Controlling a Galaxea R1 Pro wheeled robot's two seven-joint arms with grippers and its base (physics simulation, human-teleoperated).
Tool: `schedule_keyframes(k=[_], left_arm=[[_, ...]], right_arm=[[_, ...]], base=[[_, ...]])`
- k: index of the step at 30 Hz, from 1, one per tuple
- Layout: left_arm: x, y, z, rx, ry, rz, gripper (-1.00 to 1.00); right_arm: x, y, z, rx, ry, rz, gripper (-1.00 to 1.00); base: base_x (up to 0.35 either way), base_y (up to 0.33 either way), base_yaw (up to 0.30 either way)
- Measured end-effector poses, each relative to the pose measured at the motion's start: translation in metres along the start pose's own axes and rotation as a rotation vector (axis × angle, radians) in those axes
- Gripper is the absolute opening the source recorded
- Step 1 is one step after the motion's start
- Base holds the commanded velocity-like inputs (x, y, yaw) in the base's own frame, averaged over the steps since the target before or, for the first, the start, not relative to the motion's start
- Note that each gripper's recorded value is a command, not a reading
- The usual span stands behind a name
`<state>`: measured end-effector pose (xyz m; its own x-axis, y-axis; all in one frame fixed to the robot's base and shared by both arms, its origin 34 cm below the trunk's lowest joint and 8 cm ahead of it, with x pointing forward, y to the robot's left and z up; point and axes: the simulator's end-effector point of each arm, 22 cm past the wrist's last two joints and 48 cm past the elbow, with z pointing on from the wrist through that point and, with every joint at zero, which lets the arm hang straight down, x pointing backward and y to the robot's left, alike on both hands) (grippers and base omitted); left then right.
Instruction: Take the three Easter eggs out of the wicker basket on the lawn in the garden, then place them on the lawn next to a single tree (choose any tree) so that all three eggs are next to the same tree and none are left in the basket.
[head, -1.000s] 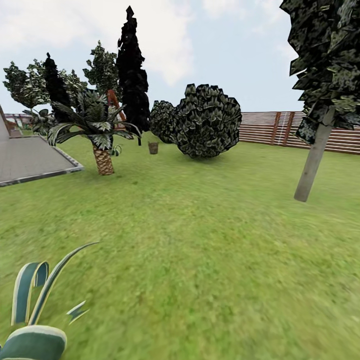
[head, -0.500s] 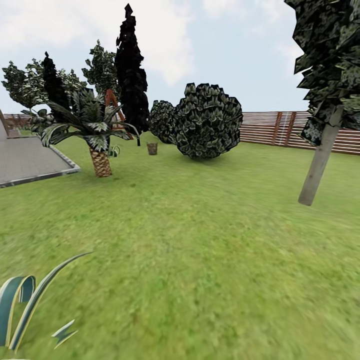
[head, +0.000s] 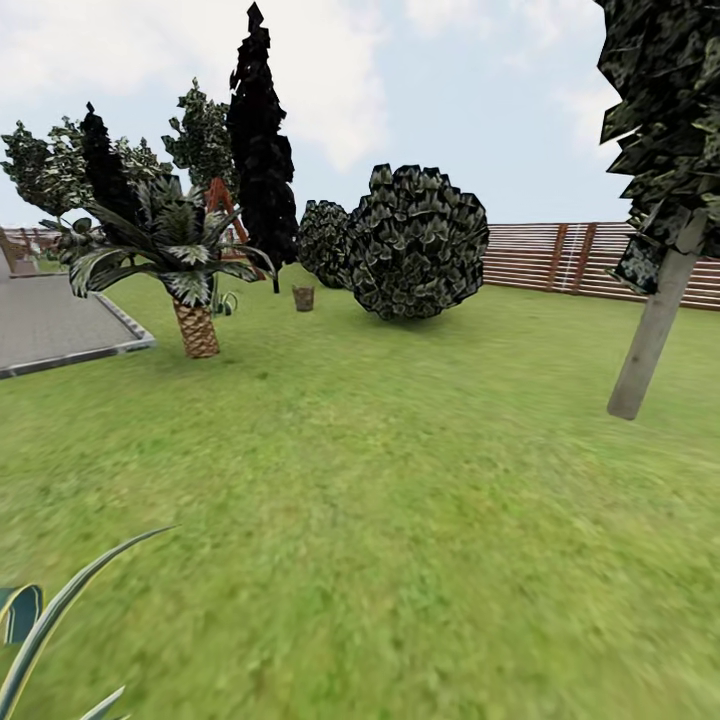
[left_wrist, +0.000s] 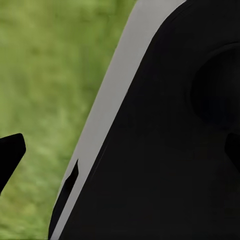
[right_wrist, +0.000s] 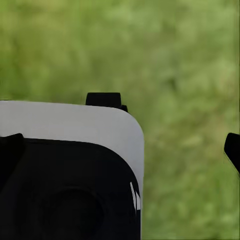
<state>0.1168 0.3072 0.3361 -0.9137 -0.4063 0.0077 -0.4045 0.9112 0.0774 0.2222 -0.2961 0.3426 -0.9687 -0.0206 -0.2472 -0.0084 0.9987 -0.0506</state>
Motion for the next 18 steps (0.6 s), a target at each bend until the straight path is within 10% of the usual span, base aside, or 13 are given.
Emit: schedule_keyframes(k=[18], left_arm=[[-0.0001, 0.0000, 0.0000, 0.000, 0.000, 0.000, 1.00]], right_arm=[[0.0000, 0.0000, 0.0000, 0.000, 0.000, 0.000, 1.00]], base=[[0.323, 0.000, 0.000]])
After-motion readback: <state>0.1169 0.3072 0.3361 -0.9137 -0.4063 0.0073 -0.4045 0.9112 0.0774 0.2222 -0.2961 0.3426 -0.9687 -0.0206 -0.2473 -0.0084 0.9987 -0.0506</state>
